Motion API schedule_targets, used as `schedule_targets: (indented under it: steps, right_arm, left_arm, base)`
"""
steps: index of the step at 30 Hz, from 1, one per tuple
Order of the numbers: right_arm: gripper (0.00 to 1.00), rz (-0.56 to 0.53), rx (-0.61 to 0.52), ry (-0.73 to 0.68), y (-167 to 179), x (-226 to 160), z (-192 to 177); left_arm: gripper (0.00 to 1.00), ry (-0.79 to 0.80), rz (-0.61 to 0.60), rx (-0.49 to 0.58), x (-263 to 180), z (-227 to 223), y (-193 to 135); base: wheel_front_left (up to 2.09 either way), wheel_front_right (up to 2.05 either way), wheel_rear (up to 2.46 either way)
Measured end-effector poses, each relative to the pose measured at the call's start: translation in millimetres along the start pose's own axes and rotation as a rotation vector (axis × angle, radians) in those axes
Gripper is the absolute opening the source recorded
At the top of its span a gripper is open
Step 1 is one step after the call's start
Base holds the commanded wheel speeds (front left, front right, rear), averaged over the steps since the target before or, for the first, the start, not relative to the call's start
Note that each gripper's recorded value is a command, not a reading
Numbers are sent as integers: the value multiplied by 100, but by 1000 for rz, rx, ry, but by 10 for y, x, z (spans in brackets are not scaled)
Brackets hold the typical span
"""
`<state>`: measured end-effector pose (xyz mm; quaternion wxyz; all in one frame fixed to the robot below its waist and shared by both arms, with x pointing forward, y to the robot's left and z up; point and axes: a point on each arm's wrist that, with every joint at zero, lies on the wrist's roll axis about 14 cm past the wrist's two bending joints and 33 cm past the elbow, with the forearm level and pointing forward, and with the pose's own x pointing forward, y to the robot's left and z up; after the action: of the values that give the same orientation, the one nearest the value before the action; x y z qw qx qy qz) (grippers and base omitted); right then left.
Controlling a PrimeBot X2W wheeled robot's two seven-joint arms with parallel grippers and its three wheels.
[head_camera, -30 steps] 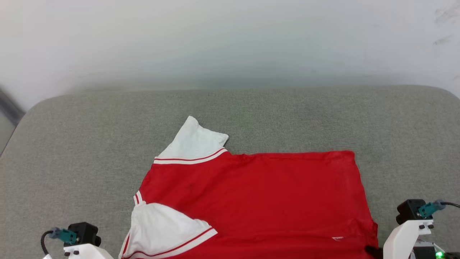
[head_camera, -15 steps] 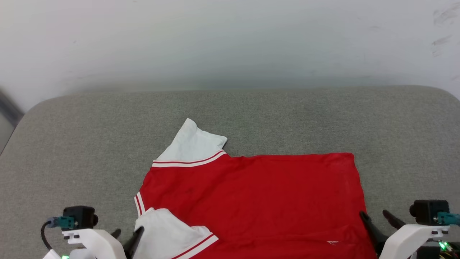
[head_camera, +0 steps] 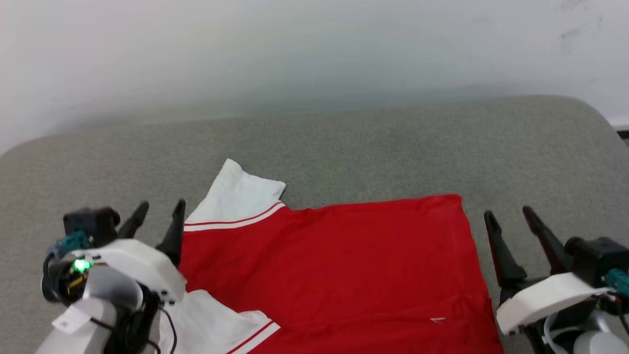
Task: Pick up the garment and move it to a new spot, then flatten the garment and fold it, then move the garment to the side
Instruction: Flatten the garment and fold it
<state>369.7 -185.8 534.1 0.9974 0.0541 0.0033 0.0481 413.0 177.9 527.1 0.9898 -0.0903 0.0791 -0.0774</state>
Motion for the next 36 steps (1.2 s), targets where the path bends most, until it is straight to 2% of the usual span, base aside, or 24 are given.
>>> schedule_targets:
  steps: [5,9,20,27,31,35,36]
  right_arm:
    - [100,-19,1,-54,-36,174,143]
    - [100,-35,9,-46,-86,313,86]
    - [100,-127,6,8,-394,450,-216]
    - [100,-177,25,34,-545,394,-355]
    - [100,-208,46,50,-628,338,-451]
    - [100,-235,67,66,-699,297,-534]
    - [100,-239,68,69,-712,292,-549]
  left_arm:
    - [100,-36,-39,37,433,139,-79]
    - [100,22,-78,41,827,63,-116]
    - [100,451,-171,21,1711,-534,-106]
    - [100,798,-136,64,1814,-993,54]
    - [100,948,-89,78,1773,-1224,188]
    - [100,1046,-67,47,1744,-1376,184]
    - [47,1062,-62,46,1737,-1398,186]
  base:
    - [0,0,0]
    - [0,0,0]
    - [0,0,0]
    - [0,0,0]
    - [0,0,0]
    - [0,0,0]
    - [0,0,0]
